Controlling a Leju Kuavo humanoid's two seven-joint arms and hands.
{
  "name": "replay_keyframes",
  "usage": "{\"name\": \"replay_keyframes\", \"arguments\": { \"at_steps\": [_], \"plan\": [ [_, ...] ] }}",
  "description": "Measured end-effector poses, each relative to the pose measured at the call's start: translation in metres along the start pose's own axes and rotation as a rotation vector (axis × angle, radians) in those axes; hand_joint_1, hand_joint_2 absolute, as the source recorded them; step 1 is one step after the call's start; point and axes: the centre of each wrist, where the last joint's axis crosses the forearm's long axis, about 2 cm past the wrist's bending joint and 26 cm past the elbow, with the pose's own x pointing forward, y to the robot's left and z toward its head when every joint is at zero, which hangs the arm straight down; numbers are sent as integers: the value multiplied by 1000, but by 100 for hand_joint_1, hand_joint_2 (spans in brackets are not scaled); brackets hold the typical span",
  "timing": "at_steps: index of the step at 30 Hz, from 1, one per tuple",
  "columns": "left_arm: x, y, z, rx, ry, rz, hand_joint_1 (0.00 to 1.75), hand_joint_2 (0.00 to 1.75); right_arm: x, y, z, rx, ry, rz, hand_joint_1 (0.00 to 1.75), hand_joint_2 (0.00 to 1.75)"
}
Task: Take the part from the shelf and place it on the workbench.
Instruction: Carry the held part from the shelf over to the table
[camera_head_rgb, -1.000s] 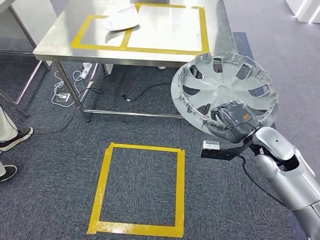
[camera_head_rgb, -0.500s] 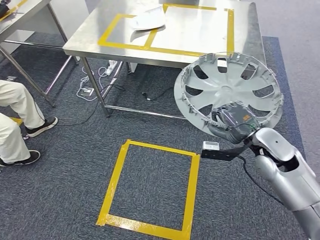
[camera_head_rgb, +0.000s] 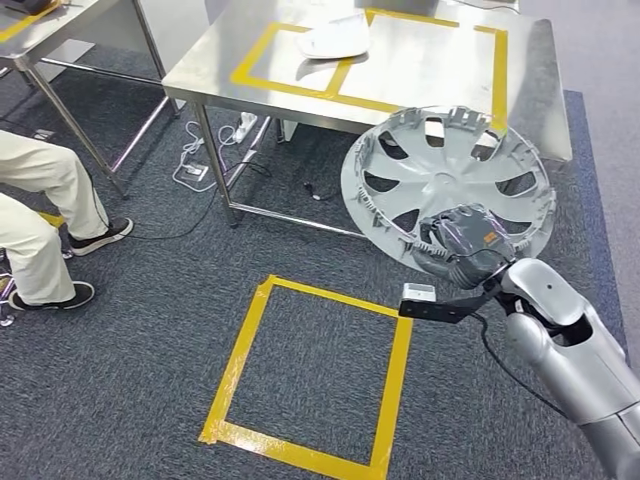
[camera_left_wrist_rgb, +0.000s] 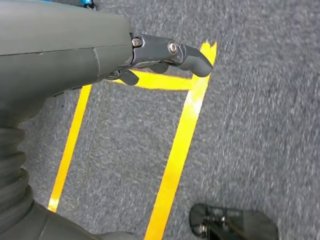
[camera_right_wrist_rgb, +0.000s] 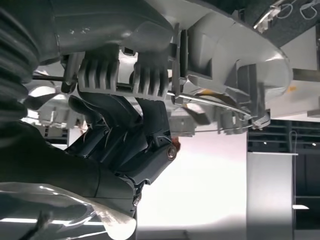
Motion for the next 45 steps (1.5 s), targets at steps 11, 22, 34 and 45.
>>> {"name": "replay_keyframes", "arguments": {
  "at_steps": [11, 22, 34, 45],
  "plan": [
    [1, -2, 1, -5, -3, 0, 0, 175, 1, 4, 5, 2, 16, -2, 175, 175],
    [0, -1, 0, -3, -2, 4, 0, 175, 2, 8, 9, 7, 29, -10, 175, 175],
    [1, -2, 0, -14, -5, 10, 0, 175, 3, 8, 10, 5, 27, -11, 175, 175],
    [2, -2, 0, -15, -5, 14, 0, 175, 2, 7, 10, 2, 32, -10, 175, 175]
  ]
}}
